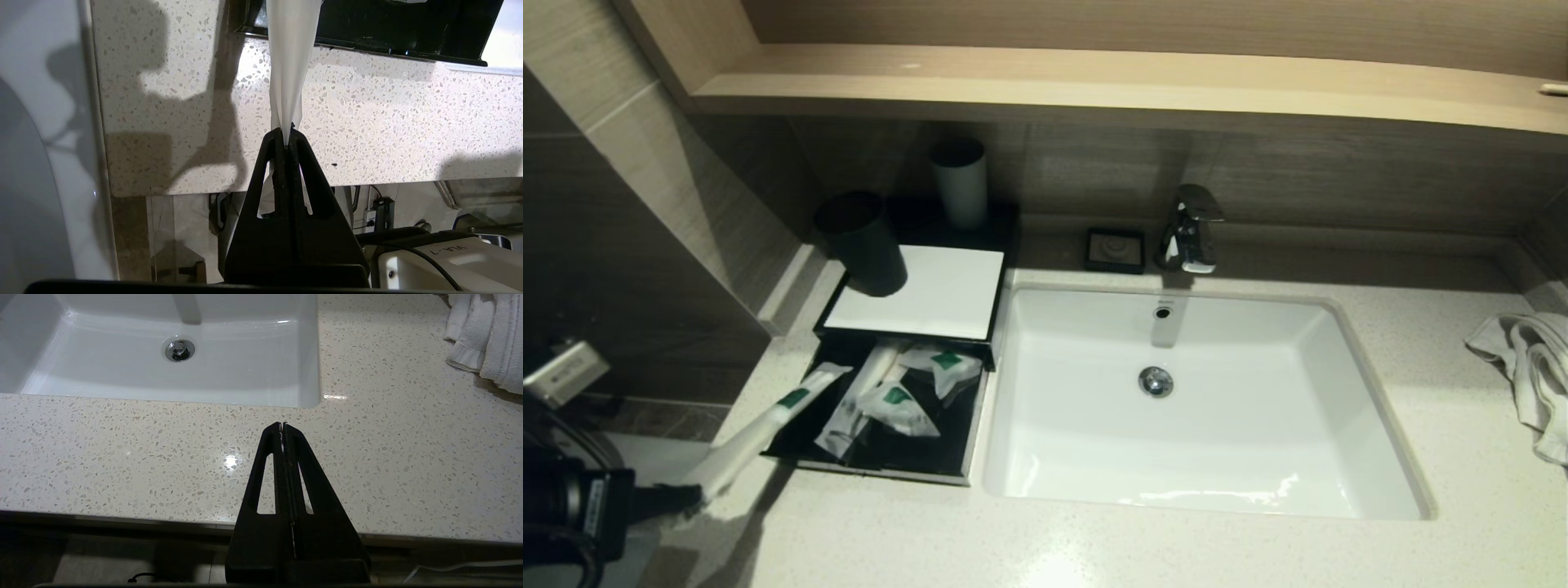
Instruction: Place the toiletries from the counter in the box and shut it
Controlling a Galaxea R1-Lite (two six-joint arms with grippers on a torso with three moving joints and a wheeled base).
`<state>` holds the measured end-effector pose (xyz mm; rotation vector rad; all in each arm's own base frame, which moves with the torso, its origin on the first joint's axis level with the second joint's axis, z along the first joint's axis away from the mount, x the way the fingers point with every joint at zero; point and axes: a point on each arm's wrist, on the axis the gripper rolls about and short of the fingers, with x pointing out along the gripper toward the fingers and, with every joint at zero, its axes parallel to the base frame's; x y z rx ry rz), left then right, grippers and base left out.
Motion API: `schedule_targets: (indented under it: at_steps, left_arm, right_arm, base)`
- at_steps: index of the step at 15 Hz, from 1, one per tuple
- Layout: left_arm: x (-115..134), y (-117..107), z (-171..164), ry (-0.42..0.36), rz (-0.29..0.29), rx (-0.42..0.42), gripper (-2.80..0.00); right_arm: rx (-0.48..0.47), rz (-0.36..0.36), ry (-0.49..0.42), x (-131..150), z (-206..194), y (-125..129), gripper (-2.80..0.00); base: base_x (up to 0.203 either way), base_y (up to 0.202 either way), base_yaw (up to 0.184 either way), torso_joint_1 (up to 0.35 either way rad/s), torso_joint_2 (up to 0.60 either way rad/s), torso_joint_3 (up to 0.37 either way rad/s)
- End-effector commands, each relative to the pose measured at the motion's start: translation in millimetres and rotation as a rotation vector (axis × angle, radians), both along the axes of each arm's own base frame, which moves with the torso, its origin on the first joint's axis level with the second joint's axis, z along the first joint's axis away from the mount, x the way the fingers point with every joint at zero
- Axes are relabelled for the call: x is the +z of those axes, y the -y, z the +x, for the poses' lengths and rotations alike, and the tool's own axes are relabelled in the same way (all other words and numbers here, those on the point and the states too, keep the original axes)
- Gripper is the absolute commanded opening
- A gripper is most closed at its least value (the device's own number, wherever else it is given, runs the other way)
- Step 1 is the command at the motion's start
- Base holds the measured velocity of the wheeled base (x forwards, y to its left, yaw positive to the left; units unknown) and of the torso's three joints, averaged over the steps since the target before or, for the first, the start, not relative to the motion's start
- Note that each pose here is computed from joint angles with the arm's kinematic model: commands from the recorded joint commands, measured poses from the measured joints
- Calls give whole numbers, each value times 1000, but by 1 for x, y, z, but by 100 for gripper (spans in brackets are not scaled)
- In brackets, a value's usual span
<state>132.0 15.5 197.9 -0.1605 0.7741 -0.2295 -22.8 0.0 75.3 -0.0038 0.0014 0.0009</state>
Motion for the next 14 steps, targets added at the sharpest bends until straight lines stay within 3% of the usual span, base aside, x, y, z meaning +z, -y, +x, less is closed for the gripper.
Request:
schedule_targets:
  at_steps: [1,14]
  left_arm:
    - [-6,2,14,-35,-20,-17,-280]
    - [-11,9,57,0,-54,-28,-280]
  right_arm:
    - [-1,-1,0,0,0,0,-280]
    - [1,-1,0,0,0,0,-280]
  base:
    - [0,0,0,0,0,0]
    - [0,0,0,0,0,0]
